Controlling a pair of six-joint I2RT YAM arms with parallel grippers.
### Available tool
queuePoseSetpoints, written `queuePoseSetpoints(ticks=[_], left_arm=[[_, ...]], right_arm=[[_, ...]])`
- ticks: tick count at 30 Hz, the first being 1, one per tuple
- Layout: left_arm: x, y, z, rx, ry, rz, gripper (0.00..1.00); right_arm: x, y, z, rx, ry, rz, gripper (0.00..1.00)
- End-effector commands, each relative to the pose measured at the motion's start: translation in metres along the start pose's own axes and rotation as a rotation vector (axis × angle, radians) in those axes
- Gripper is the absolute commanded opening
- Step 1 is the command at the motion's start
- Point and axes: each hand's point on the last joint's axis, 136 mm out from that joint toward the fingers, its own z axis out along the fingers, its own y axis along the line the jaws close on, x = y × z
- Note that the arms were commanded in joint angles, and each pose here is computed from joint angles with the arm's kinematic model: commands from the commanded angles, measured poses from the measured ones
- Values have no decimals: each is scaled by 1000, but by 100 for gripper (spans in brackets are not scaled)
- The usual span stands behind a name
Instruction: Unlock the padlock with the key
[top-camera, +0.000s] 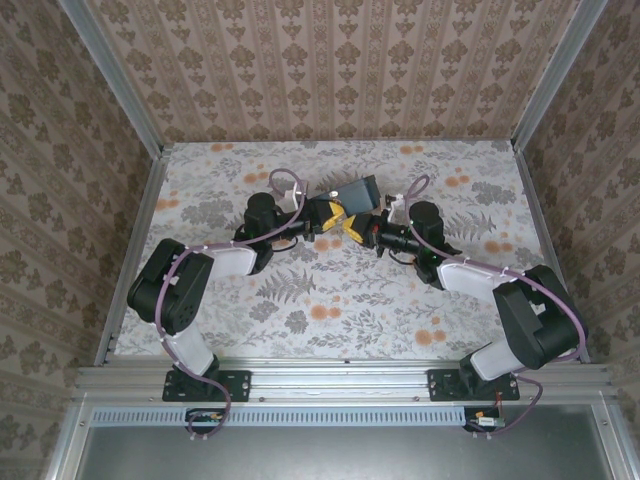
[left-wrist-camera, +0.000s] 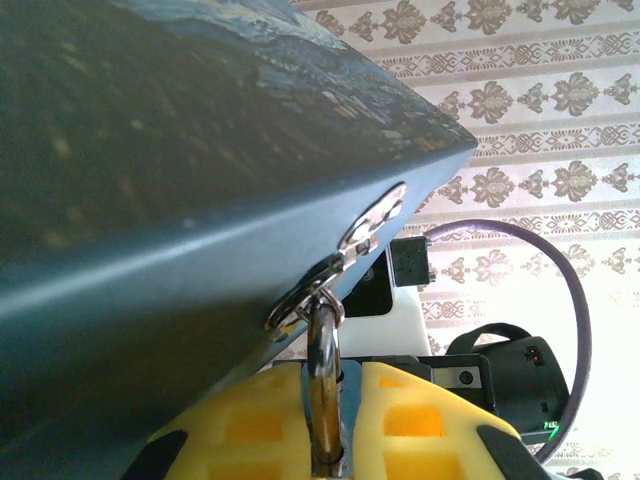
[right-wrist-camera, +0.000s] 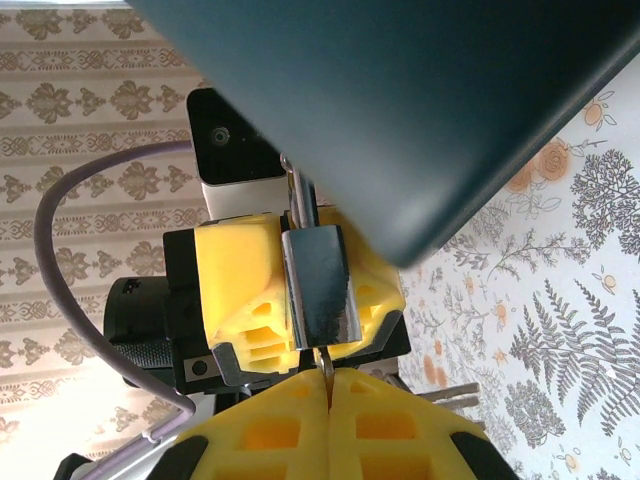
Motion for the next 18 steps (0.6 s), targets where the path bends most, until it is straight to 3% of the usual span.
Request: queuePoseSetpoints(ticks=[1,11,15,18], left_arm=[[28,-31,9,89,96,126,0],[48,-36,18,88,173,146,0],[38,-26,12,48,124,120,0],[18,-24,-1,57,46,91,0]], right_arm=[[-13,39,1,-75,-35,-100,0],[-22,54,4,-32,-21,-189,2],[-22,58,7,-33,-9,-186,18],[-19,48,1,-1,-14,-179,25]])
